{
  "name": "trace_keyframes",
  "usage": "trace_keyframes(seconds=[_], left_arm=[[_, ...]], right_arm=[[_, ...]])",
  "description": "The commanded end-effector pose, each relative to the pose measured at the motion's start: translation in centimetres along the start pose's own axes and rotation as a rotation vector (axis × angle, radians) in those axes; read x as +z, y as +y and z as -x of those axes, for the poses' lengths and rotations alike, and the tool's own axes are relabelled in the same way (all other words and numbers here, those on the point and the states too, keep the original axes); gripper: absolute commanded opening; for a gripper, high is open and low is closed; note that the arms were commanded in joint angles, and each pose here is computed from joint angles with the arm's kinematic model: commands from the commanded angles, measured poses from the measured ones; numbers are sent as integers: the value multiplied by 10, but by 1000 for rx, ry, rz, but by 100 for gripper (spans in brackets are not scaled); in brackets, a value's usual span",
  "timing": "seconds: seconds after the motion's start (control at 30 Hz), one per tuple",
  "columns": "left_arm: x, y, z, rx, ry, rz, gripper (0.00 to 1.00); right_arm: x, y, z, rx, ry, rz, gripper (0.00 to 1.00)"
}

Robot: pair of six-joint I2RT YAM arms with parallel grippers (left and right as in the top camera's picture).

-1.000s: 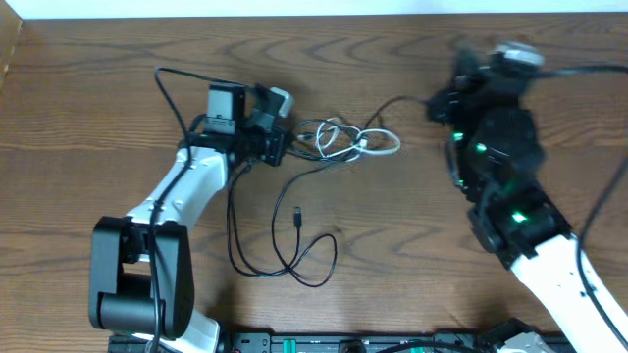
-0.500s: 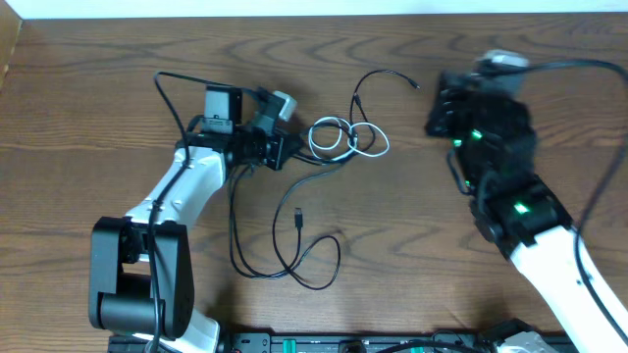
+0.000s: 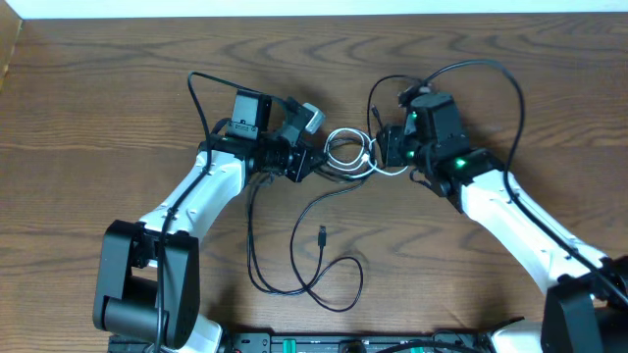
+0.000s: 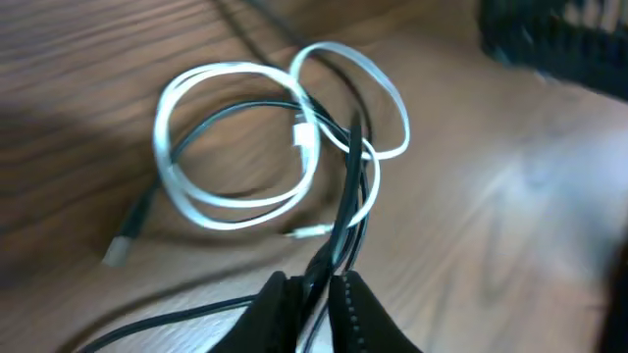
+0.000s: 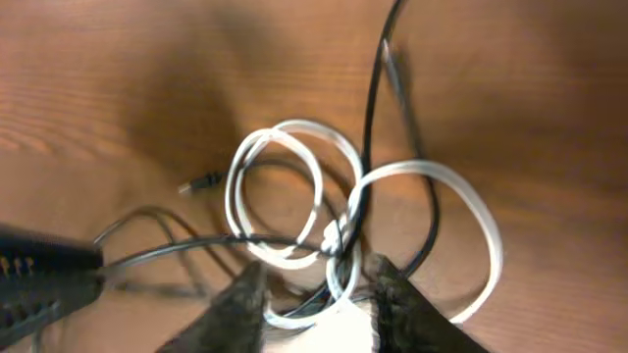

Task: Untangle cables
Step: 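Lower the right gripper onto the white cable coil beside the left gripper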

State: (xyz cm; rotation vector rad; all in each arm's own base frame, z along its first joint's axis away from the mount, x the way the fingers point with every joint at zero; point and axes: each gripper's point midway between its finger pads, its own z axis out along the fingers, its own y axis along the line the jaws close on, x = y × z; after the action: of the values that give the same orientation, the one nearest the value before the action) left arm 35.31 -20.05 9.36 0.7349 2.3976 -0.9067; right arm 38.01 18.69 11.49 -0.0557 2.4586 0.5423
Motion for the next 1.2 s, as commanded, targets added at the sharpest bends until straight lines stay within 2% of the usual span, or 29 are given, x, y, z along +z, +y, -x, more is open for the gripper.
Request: trace_keyframes(seconds=[0.0,0.2,0.6,0.7,0.83,0.9,1.17], left_arm=[[-7,13,3,9,-5,98,25],[-7,13,2,-8,-2,97,33],[-7,11,-12,-48,53,89,36],[-7,11,-13,-48,53,89,36],[-7,11,-13,-49,54,89,36],[-7,11,-13,-50,56,88,37],[-7,11,-13,-50,55,88,36]], right_arm=[[11,13,-21,-19,84,54,27],[36,12,-50,-72,166,21,30],[54,-12,-59,-86,167,-115,23],[53,-15,-65,-13,188,-133,20],[50,-27,-85,169,229,-196,9],[49,-38,-91,233,219,-253,11],[47,-55,-88,211,177,-338,25]])
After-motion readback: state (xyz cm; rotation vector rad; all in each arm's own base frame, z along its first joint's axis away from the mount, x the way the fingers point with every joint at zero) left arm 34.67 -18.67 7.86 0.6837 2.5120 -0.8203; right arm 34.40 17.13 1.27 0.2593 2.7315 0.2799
